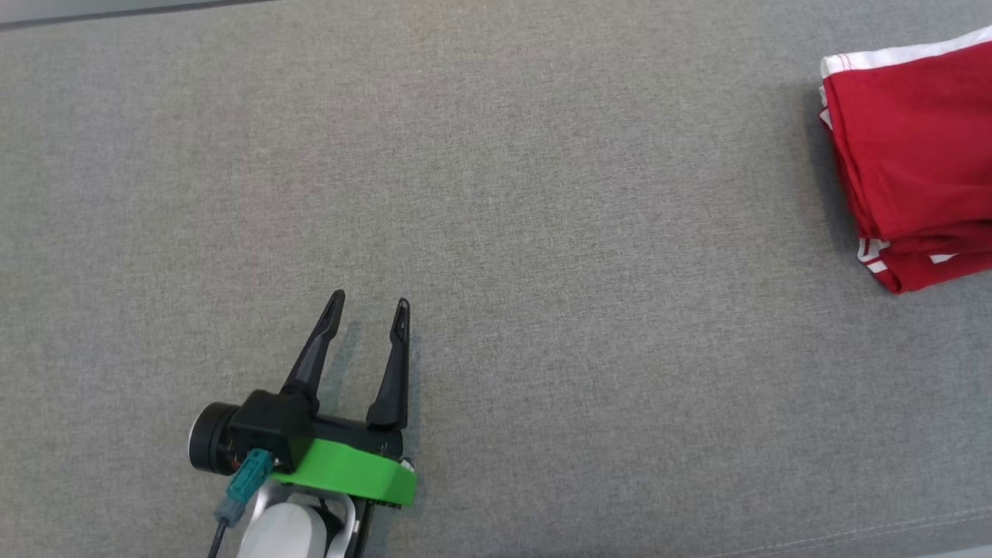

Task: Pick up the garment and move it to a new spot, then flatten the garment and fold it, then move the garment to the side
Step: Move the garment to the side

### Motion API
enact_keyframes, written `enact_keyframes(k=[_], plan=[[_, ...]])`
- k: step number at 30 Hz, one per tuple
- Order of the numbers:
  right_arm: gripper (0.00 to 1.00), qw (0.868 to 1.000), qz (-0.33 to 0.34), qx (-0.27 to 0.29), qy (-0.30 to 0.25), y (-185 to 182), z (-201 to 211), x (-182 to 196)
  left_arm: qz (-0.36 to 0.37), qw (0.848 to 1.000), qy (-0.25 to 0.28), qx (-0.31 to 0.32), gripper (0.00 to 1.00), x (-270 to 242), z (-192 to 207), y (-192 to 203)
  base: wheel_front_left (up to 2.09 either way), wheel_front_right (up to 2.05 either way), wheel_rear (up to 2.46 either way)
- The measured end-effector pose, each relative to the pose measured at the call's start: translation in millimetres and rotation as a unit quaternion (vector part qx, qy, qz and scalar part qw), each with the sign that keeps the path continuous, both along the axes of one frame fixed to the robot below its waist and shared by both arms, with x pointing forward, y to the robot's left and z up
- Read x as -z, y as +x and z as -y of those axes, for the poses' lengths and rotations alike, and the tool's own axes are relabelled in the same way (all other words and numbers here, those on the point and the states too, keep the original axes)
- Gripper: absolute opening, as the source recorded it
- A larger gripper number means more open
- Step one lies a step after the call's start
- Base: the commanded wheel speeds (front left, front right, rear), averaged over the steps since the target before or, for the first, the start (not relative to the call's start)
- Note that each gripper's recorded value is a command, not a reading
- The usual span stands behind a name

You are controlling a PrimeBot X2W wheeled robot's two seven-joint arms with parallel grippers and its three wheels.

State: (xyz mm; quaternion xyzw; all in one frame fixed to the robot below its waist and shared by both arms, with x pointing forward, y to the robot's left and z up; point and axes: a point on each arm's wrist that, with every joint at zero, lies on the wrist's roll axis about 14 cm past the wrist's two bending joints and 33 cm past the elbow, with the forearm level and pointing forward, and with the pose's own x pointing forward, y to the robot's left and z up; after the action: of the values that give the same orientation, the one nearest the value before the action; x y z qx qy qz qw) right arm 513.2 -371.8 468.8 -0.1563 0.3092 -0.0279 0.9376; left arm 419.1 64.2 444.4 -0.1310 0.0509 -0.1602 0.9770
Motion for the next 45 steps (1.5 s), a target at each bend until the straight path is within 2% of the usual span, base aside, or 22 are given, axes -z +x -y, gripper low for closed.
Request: enact_keyframes(k=[7,15,16,17,18,19,25,36,45], plan=[[0.00,0.999,-0.007,0.001,-0.053,8.4,17.2,6.1,-0.010,1.000,0.003,0.007,1.00,7.0,3.1,0.7,0.00,0.00,0.00],[0.00,0.996,-0.016,0.006,-0.089,9.9,28.2,16.7,-0.013,1.000,0.007,0.011,1.00,10.3,4.4,2.3,0.00,0.00,0.00],[0.16,0.996,-0.011,0.011,-0.089,10.3,31.0,15.1,-0.013,1.000,0.007,0.012,1.00,10.1,4.5,2.6,0.00,0.00,0.00],[0.46,0.996,-0.006,0.015,-0.089,10.8,32.8,13.8,-0.013,1.000,0.008,0.012,1.00,10.2,4.3,2.6,0.00,0.00,0.00],[0.82,0.996,-0.003,0.016,-0.090,11.0,33.5,13.4,-0.013,1.000,0.009,0.012,1.00,10.3,4.3,2.6,0.00,0.00,0.00],[1.00,0.996,-0.001,0.015,-0.091,11.0,32.7,14.0,-0.013,1.000,0.009,0.012,1.00,10.1,4.3,2.6,0.00,0.00,0.00],[1.00,0.996,0.014,0.014,-0.082,8.3,25.5,16.2,-0.010,1.000,0.010,0.015,1.00,7.7,6.6,2.9,0.00,0.00,0.00],[1.00,0.994,0.093,-0.018,-0.056,18.5,-6.7,-11.2,0.005,1.000,0.008,0.007,1.00,-4.9,3.1,5.7,0.00,0.00,0.00],[1.00,0.974,0.214,-0.063,0.032,33.2,-78.8,-61.6,0.030,0.998,0.013,-0.059,1.00,-26.0,-39.9,14.2,0.00,0.00,0.00]])
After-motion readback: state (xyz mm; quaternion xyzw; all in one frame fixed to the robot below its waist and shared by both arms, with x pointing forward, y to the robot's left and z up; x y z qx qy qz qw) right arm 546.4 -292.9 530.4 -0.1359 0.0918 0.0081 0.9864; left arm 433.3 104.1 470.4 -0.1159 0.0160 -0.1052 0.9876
